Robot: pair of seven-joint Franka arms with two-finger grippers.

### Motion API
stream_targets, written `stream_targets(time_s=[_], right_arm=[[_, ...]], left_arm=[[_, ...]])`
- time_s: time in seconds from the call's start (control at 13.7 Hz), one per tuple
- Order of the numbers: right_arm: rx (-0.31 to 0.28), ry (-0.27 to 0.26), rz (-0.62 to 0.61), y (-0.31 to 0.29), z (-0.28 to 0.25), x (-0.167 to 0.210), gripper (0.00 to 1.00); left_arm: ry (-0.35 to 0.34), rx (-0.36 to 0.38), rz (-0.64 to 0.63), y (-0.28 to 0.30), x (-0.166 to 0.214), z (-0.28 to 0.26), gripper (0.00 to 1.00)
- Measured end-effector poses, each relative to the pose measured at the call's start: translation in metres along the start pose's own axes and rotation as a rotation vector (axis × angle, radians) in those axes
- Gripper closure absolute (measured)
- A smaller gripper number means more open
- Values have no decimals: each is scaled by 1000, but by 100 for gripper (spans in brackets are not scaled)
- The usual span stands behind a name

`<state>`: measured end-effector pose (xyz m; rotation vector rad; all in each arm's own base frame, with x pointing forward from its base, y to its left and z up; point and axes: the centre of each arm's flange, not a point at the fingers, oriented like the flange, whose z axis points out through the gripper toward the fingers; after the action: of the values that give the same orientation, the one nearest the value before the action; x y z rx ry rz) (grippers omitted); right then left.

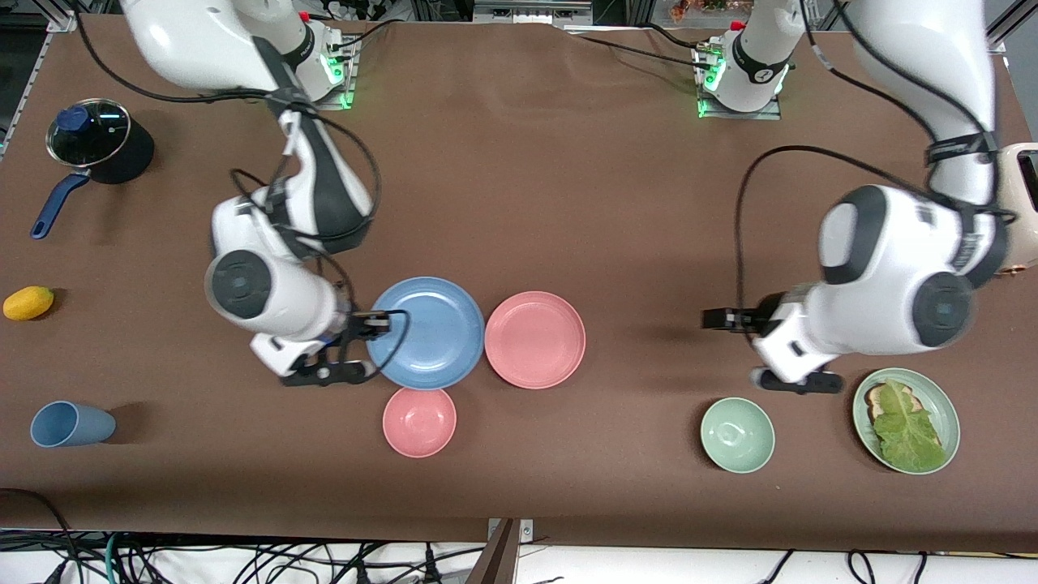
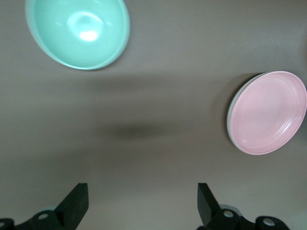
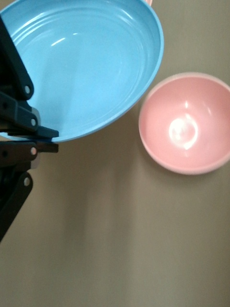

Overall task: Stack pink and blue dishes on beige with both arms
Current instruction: 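Lower the blue plate onto the pink plate with the right gripper, then open the right gripper and raise it off the blue plate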

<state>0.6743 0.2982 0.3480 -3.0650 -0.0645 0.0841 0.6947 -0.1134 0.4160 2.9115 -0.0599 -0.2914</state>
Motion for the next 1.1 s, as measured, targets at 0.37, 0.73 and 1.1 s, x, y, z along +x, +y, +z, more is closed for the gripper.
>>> stream_targets(time_s=[0.37, 0.73, 1.1], right_arm=[[41, 77, 167, -105, 57, -30, 95], [70, 109, 268, -144, 107, -44, 95], [71, 111, 280, -145, 119, -45, 95]], left_arm=[[95, 126, 9, -52, -44, -108, 0], [145, 138, -13, -58, -111, -193, 0], [-13, 126, -28, -64, -135, -165, 0]])
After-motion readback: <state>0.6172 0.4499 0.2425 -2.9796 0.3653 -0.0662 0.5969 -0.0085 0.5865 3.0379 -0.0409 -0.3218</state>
